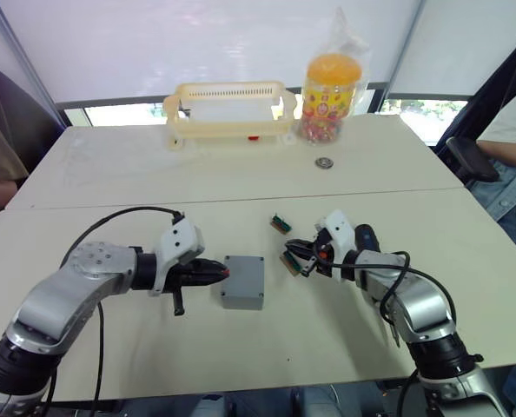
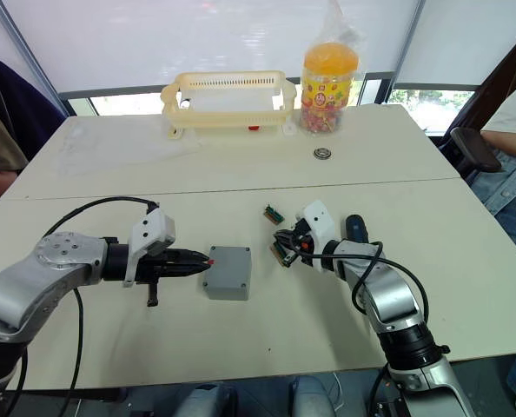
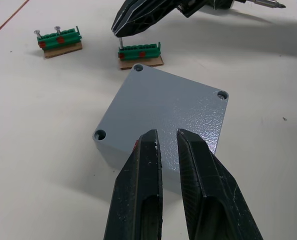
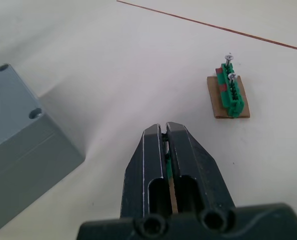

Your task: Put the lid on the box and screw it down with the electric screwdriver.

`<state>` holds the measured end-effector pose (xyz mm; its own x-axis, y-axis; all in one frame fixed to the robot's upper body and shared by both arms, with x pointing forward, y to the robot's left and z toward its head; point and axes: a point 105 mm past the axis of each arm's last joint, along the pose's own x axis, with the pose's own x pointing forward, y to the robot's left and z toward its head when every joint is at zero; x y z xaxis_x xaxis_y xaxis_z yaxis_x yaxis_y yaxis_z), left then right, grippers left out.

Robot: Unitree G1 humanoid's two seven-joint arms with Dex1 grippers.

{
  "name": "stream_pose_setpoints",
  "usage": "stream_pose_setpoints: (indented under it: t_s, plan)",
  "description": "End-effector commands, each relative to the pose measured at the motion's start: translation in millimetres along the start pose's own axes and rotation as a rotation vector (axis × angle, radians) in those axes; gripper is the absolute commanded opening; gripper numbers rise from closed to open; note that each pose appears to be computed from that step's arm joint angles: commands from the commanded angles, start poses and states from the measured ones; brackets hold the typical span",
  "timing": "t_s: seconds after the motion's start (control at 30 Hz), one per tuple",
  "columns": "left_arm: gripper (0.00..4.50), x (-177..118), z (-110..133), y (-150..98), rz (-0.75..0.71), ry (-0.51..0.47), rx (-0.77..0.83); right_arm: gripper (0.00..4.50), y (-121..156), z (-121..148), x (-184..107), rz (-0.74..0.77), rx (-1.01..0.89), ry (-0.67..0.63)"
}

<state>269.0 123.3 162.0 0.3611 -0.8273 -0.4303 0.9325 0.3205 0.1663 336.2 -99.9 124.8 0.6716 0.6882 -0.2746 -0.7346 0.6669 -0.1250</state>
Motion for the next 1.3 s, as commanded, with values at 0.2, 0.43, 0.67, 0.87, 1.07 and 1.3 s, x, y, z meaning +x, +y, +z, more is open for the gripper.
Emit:
stream_pose_setpoints:
  t_s: [0.2, 0.43, 0.67, 0.87, 1.07, 1.3]
  plan:
    - [0.56, 0, 2, -2, -0.009, -0.004, 0.021, 0.08, 0, 46, -13, -0.007, -0.059, -0.129]
    - [0.56, -1, 4, 0, -0.015, 0.0, 0.027, 0.08, 33, 77, -19, 0.123, -0.082, -0.199]
    - [0.56, 0, 4, 1, -0.016, -0.001, 0.031, 0.08, 46, 68, -10, 0.156, -0.088, -0.172]
    - [0.56, -1, 3, 1, -0.014, 0.002, 0.03, 0.08, 50, 57, -7, 0.174, -0.097, -0.14]
    - [0.56, -1, 3, 0, -0.013, 0.002, 0.029, 0.08, 54, 47, -7, 0.189, -0.093, -0.115]
    - [0.56, 0, 3, -1, -0.014, -0.001, 0.028, 0.08, 54, 44, -7, 0.186, -0.088, -0.106]
